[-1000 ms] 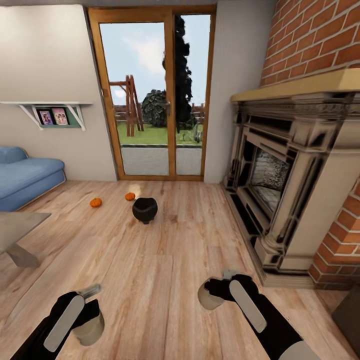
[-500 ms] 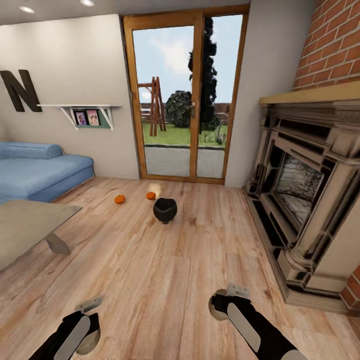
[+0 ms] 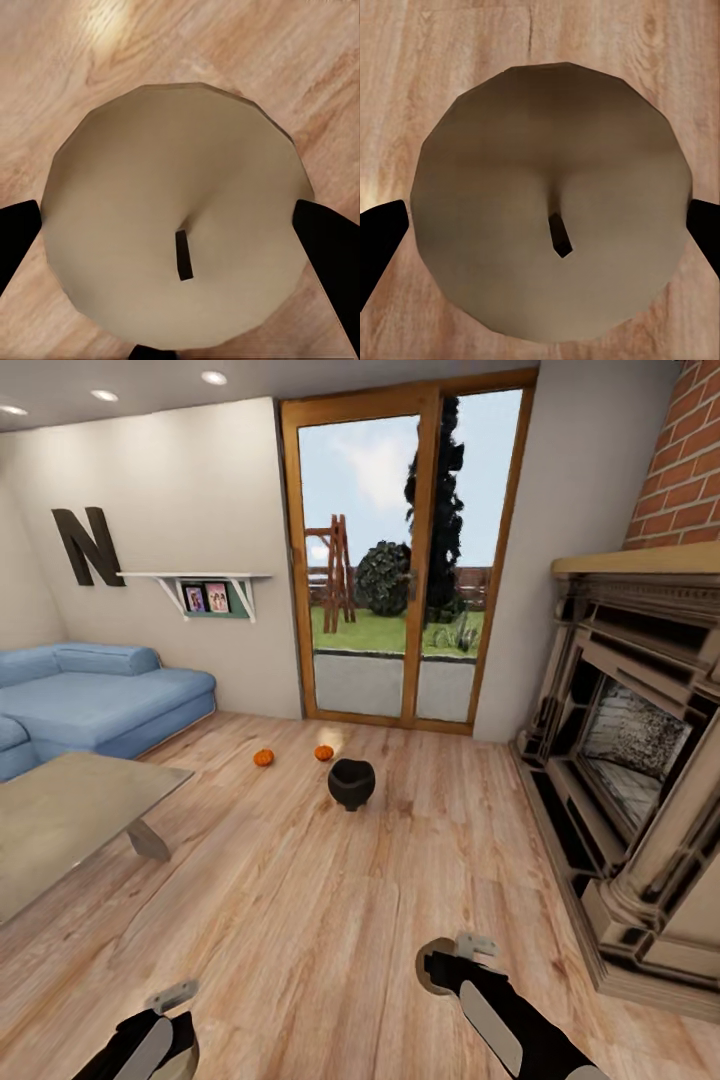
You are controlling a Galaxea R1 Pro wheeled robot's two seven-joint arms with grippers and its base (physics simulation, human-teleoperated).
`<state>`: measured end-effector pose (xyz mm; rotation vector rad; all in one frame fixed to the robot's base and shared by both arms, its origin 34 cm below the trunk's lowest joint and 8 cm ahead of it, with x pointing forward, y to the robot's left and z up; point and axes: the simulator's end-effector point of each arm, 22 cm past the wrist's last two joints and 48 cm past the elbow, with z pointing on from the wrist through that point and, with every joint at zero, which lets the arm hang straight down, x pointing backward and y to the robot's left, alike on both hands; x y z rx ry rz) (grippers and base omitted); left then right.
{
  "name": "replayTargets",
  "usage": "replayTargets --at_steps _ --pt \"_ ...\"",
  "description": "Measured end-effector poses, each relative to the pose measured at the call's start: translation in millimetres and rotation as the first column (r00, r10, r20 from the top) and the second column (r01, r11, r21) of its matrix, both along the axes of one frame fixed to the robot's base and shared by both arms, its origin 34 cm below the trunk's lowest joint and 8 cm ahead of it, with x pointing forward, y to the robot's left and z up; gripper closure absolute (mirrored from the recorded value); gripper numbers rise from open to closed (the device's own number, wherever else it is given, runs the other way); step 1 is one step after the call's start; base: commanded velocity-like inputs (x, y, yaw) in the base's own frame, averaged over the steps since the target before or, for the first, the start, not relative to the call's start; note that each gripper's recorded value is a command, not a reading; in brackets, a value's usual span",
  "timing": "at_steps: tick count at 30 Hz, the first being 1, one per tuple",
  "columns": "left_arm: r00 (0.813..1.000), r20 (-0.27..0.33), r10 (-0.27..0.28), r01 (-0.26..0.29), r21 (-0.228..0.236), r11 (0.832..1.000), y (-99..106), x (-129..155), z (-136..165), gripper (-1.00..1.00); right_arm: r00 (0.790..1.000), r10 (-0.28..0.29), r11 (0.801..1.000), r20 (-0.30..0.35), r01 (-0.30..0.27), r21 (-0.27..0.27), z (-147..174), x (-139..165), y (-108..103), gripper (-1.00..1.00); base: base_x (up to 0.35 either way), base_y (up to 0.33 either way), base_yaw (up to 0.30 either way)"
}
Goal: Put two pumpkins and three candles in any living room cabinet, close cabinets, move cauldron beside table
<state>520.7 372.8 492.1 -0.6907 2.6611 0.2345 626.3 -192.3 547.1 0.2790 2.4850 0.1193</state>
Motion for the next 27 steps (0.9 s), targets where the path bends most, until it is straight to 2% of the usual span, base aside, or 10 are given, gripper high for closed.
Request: replayTargets --at_steps 4,6,12,19,23,27 --pt "0.999 0.028 0.020 -0.020 0.002 1.000 -7.3 1.2 2.9 1.00 1.000 0.003 1.000 0.000 -0.003 0.001 7.1 0.6 0.4 1.00 0.000 0.000 0.006" --pt "1.000 0.024 0.016 -0.017 0.008 1.000 -8.9 -1.6 3.3 1.00 1.000 0.000 1.000 -0.005 -0.001 -0.004 8.0 -0.9 -1.8 1.00 0.000 0.000 0.133" --pt "1.000 0.019 0.004 -0.004 0.014 1.000 -12.5 -2.6 11.9 1.00 1.000 -0.013 1.000 -0.005 0.013 -0.015 12.8 -3.0 -8.2 1.00 0.000 0.000 0.254" --pt "1.000 0.018 0.005 -0.006 0.013 1.000 -11.9 -1.4 24.9 1.00 1.000 0.013 0.999 -0.008 -0.013 -0.032 22.5 -5.5 -3.8 1.00 0.000 0.000 0.285" --pt "1.000 0.013 0.008 -0.008 0.000 1.000 -13.5 -1.8 31.2 1.00 1.000 0.016 0.999 -0.009 -0.016 -0.035 29.3 -5.5 -3.7 1.00 0.000 0.000 0.287" --pt "0.999 0.033 -0.011 0.012 -0.039 0.999 -20.3 4.0 38.2 1.00 1.000 0.016 0.999 -0.009 -0.016 -0.036 36.3 -5.1 -3.9 1.00 0.000 0.000 0.287"
